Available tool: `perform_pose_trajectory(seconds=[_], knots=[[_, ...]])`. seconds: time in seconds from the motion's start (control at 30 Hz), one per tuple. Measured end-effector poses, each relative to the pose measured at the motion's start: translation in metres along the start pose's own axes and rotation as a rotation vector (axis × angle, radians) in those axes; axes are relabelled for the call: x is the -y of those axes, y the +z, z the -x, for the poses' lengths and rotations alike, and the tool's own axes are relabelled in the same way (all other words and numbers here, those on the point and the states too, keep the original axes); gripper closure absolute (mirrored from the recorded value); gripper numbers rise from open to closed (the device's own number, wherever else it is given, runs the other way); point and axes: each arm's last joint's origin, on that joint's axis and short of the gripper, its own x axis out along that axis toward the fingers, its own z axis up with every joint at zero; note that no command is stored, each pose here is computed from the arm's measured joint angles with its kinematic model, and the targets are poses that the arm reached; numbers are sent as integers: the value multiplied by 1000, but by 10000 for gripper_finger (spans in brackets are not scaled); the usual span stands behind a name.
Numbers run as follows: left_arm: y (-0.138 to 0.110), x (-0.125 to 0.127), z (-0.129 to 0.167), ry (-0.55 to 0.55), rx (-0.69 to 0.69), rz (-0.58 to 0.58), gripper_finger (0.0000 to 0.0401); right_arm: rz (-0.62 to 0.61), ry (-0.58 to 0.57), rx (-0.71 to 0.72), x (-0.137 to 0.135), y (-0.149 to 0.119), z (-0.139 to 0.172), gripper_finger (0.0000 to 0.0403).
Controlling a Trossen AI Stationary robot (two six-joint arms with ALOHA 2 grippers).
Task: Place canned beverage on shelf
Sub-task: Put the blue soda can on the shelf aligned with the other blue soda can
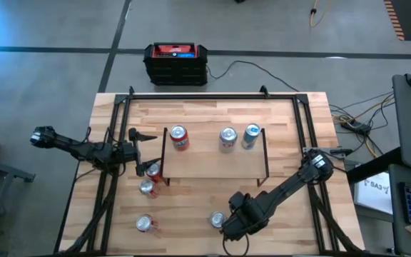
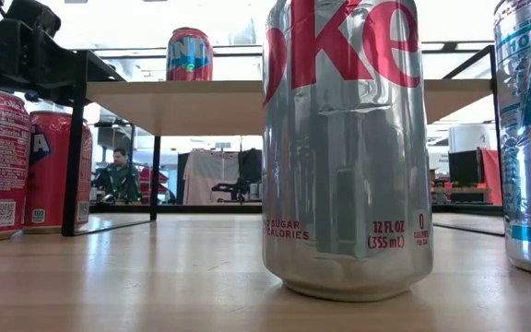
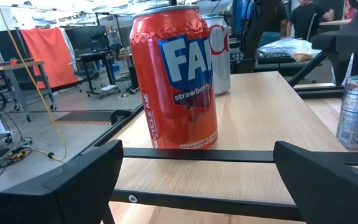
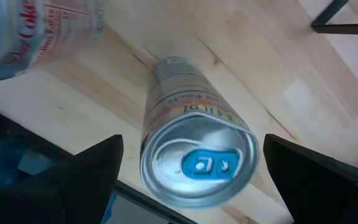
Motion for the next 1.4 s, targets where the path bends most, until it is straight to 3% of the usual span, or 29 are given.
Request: perform_pose_trajectory(seconds=[0.37, 0.73, 1.07, 1.4], knots=[[0, 0, 0, 0, 0, 0, 1, -37, 6, 13, -2, 2, -19, 41], [0, 0, 0, 0, 0, 0, 1, -84, 36, 37, -5, 2, -21, 177], [0, 0, 0, 0, 0, 0, 1, -119, 59, 38, -3, -9, -15, 180], [0, 0, 0, 0, 0, 0, 1, -164, 170, 98, 21, -28, 36, 166]])
